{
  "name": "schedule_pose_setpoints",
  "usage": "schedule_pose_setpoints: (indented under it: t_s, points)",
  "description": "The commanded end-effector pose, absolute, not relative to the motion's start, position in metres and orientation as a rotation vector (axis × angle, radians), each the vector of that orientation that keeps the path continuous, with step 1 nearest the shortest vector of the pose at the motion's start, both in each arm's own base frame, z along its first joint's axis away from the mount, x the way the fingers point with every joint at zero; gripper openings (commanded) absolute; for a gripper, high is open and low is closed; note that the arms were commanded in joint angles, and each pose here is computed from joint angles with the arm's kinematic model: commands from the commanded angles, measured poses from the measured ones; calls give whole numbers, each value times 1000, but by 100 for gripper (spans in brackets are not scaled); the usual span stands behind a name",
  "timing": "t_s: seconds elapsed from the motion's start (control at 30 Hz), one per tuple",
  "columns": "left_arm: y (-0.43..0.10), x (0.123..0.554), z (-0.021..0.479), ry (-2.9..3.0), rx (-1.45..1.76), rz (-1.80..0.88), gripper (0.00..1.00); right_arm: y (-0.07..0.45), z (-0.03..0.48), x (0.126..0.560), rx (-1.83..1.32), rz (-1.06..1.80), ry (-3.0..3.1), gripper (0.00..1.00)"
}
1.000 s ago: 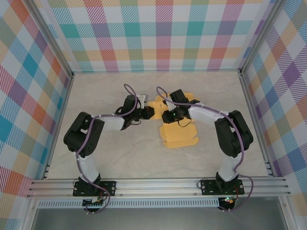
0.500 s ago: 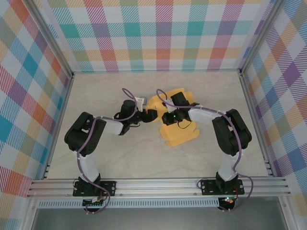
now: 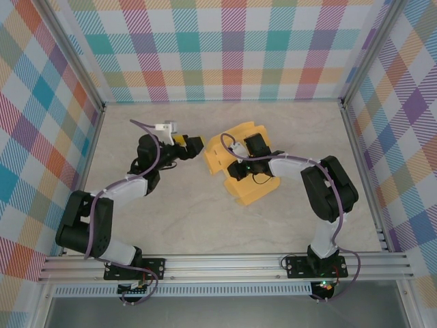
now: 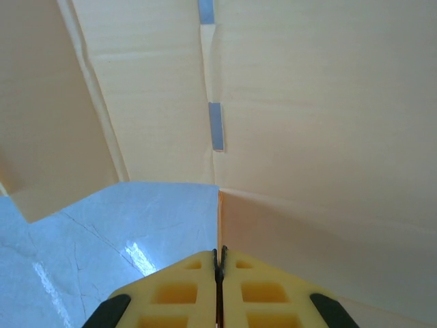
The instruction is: Fold the paper box
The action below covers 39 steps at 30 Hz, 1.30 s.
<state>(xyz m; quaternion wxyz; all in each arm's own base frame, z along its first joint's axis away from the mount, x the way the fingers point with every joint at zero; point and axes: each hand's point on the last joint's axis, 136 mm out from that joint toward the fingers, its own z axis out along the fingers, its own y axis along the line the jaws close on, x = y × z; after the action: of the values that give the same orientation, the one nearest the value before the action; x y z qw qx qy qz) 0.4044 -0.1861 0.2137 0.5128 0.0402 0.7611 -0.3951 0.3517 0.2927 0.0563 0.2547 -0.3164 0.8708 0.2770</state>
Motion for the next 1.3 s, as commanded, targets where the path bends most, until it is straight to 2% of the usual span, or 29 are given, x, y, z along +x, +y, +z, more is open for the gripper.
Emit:
schedule_pose_setpoints:
  t_s: [0.0, 0.07, 0.17, 0.3, 0.43, 0.6, 0.67, 0.97, 1.27]
  points:
    - [-158, 418, 177, 1975, -37, -814, 100, 300, 57, 352, -913, 791, 2304, 9]
    - [-161, 423, 167, 2013, -21, -828, 99, 302, 57, 351, -926, 802, 2299, 10]
    - [-169, 430, 150, 2063, -25, -878, 88, 303, 56, 353, -930, 800, 2297, 10]
    - [-175, 443, 141, 2034, -152, -1005, 87, 307, 58, 355, -937, 817, 2283, 12]
    - [-190, 464, 148, 2040, -119, -1085, 85, 309, 60, 357, -940, 824, 2275, 14]
    - [-202, 480, 143, 2062, -65, -1105, 75, 310, 60, 361, -960, 798, 2263, 16]
    - [-206, 478, 135, 2097, -44, -1100, 72, 308, 61, 364, -945, 782, 2266, 18]
    - [-178, 451, 80, 2457, 22, -728, 72, 299, 92, 373, -797, 815, 2276, 33]
    - [-206, 424, 64, 2573, 48, -811, 65, 289, 131, 393, -648, 828, 2258, 44]
